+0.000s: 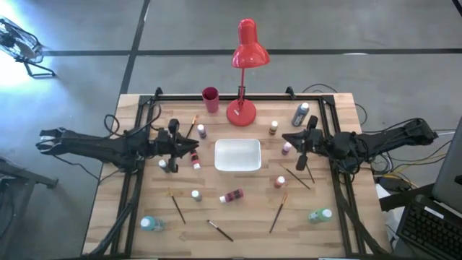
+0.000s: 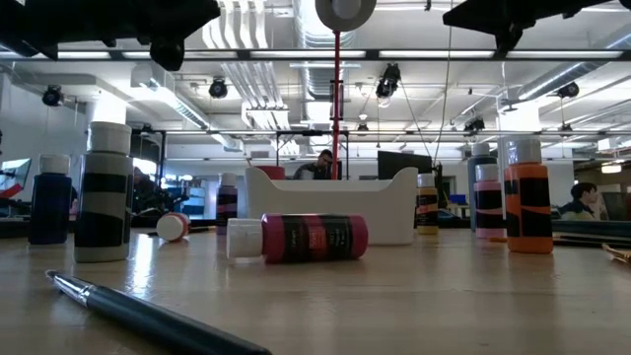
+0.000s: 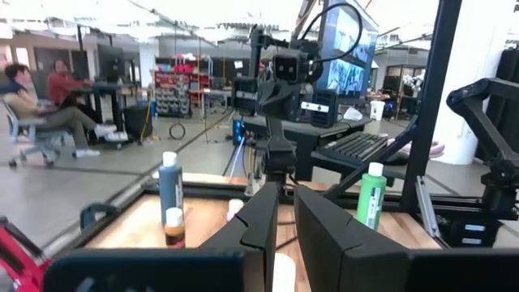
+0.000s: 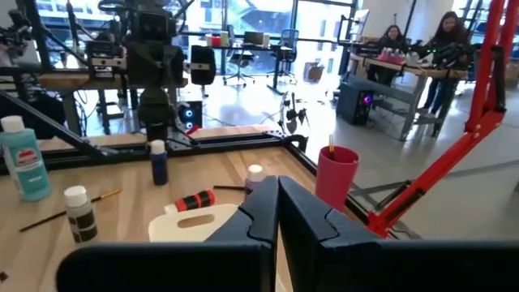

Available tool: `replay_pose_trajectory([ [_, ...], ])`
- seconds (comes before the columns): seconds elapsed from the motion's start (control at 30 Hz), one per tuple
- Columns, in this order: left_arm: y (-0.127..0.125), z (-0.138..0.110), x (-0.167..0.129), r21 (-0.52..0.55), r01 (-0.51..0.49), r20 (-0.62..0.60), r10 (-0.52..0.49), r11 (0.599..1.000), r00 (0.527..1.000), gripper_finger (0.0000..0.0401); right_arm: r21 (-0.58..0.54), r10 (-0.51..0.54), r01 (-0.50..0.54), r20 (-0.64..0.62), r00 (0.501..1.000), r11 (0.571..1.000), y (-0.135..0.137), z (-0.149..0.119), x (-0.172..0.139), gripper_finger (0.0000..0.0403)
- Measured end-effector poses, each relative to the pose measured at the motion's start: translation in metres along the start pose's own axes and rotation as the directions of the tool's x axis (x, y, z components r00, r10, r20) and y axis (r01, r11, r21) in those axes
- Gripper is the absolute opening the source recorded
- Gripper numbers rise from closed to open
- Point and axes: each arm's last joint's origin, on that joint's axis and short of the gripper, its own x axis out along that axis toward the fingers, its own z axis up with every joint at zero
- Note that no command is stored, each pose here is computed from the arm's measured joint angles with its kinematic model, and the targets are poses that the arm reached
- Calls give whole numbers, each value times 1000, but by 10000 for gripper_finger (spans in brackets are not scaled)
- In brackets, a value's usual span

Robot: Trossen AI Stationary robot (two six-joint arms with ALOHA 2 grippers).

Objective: Pick & Place Paint Supplies
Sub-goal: Put the blue paint bottle into the white bin

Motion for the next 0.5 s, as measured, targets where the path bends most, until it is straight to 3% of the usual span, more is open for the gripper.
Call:
replay_pose_trajectory([
  [0.13, 0, 2, 1, 27, 0, 11, 0, 1000, 1000, 49, -18, -9, 9, -2, 1000, 1000, -4, 0, 3, 8],
  [0.3, 0, 2, 1, 41, 0, 14, 0, 999, 1000, 51, 3, 67, -67, -3, 998, 998, -14, 2, 9, 8],
  [0.5, 0, 2, 1, 48, 0, 15, 0, 999, 1000, 51, 23, 17, -17, -7, 1000, 1000, -32, 7, 21, 8],
])
